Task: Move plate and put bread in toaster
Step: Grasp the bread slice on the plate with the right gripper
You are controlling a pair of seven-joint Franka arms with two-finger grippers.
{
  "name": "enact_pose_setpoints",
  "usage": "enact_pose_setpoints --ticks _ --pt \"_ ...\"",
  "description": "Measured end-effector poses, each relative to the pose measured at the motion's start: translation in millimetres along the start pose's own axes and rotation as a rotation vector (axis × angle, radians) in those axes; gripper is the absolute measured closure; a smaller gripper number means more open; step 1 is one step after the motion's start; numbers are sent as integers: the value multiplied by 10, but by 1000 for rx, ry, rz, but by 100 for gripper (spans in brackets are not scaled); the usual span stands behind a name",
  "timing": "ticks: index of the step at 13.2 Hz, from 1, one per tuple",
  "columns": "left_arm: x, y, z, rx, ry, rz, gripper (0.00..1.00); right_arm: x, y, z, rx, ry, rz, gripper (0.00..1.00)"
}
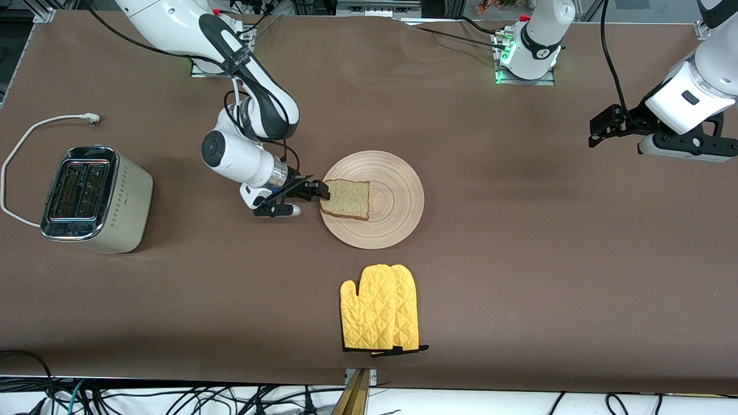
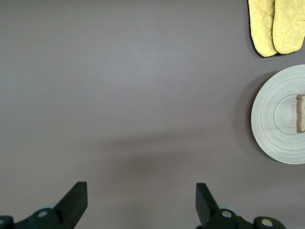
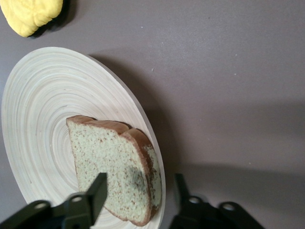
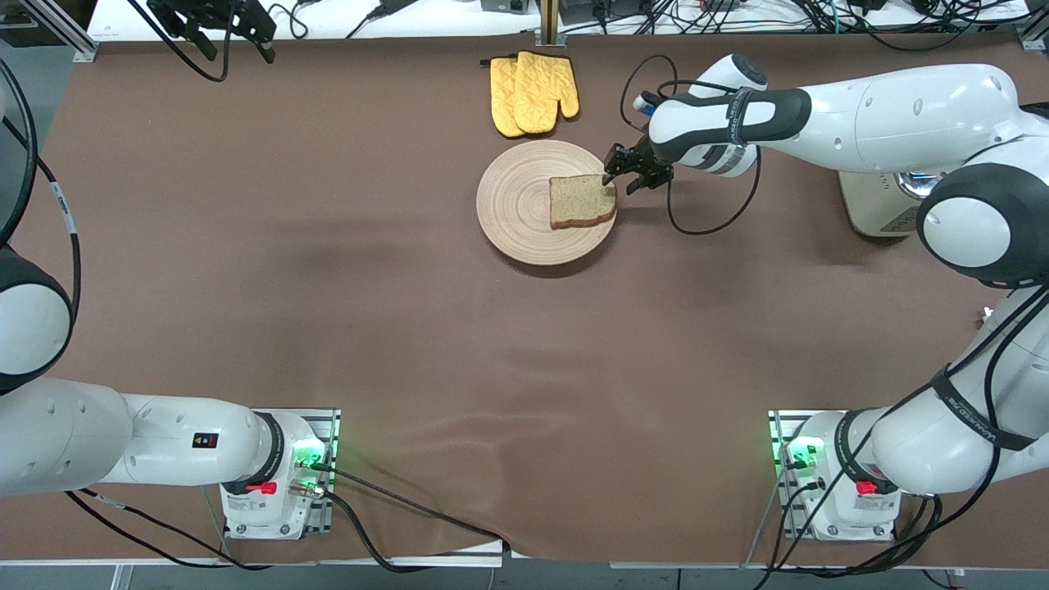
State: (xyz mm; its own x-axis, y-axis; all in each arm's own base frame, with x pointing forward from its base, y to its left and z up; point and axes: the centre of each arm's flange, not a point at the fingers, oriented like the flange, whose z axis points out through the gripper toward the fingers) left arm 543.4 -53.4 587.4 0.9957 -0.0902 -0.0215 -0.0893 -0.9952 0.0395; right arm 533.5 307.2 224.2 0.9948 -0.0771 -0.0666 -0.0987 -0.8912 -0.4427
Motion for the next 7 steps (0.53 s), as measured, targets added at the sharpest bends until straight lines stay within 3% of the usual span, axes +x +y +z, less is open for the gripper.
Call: enact_pose_setpoints --ticks 6,7 --pt "0 23 1 0 0 2 0 -63 41 114 -10 11 10 50" --pt "0 23 1 0 0 2 0 -72 28 120 -10 11 12 61"
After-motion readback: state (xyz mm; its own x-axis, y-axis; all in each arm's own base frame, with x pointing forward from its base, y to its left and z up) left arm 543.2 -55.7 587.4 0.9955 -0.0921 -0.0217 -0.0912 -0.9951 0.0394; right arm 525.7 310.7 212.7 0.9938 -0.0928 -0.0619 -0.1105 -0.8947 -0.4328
